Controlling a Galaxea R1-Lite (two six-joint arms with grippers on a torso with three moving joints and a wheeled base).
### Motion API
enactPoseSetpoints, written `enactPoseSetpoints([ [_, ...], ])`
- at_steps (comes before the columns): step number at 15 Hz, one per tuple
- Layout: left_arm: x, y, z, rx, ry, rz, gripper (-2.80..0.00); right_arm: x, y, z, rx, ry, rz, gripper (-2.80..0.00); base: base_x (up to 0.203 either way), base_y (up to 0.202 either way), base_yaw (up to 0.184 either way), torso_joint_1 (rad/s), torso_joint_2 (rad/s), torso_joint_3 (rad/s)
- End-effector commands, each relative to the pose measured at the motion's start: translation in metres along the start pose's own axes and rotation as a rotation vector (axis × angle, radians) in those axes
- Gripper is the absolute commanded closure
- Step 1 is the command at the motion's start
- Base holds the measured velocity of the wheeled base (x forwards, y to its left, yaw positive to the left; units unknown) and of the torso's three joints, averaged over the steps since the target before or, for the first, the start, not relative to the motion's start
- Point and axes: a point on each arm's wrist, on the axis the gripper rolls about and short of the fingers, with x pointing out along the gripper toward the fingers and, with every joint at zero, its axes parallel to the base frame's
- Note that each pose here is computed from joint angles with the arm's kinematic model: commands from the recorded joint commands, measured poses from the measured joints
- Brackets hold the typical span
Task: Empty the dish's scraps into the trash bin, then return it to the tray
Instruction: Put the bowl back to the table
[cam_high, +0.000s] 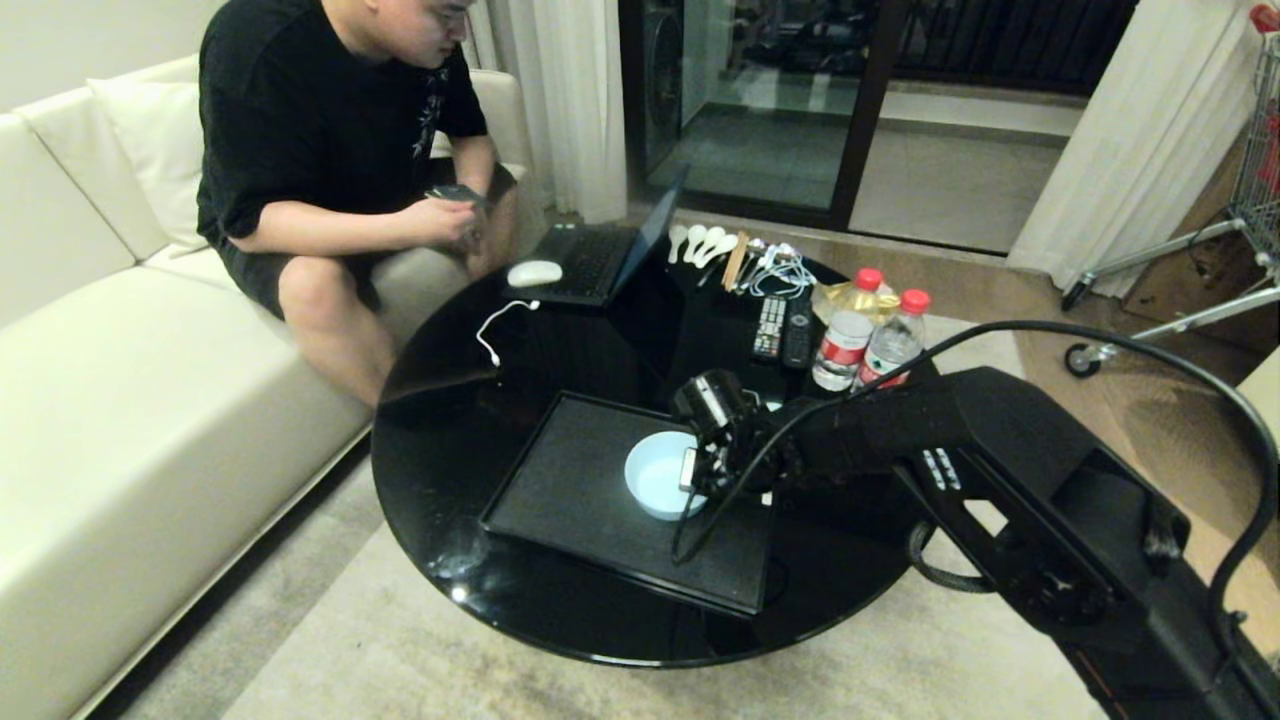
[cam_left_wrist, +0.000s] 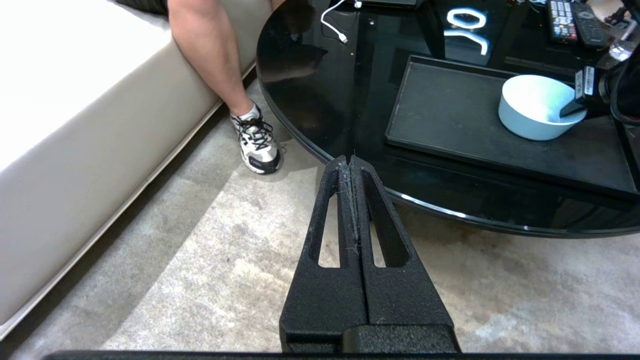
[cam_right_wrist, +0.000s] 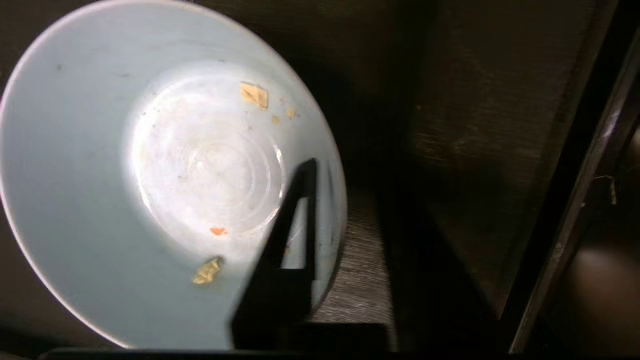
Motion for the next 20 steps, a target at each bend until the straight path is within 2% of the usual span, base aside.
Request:
enactPoseSetpoints([
  [1, 0.000, 0.000, 0.000, -0.001, -0.001, 0.001, 0.00, -0.004, 0.002, 0.004, 0.008, -0.015, 0.010, -2.80, 0.000, 0.000, 0.000, 0.000, 0.00, 0.000],
  [9, 0.000, 0.000, 0.000, -0.001, -0.001, 0.001, 0.00, -0.034, 0.006, 0.024, 0.025, -0.070, 0.049, -2.80, 0.000, 0.000, 0.000, 0.000, 0.00, 0.000],
  [11, 0.000, 0.000, 0.000, -0.001, -0.001, 0.001, 0.00, -0.044, 0.004, 0.029, 0.007, -0.078, 0.051, -2.80, 0.000, 0.000, 0.000, 0.000, 0.00, 0.000],
  [20, 0.000, 0.000, 0.000, -0.001, -0.001, 0.001, 0.00, -0.095, -0.033, 0.038, -0.062, -0.095, 0.020, -2.80, 0.000, 0.000, 0.000, 0.000, 0.00, 0.000],
])
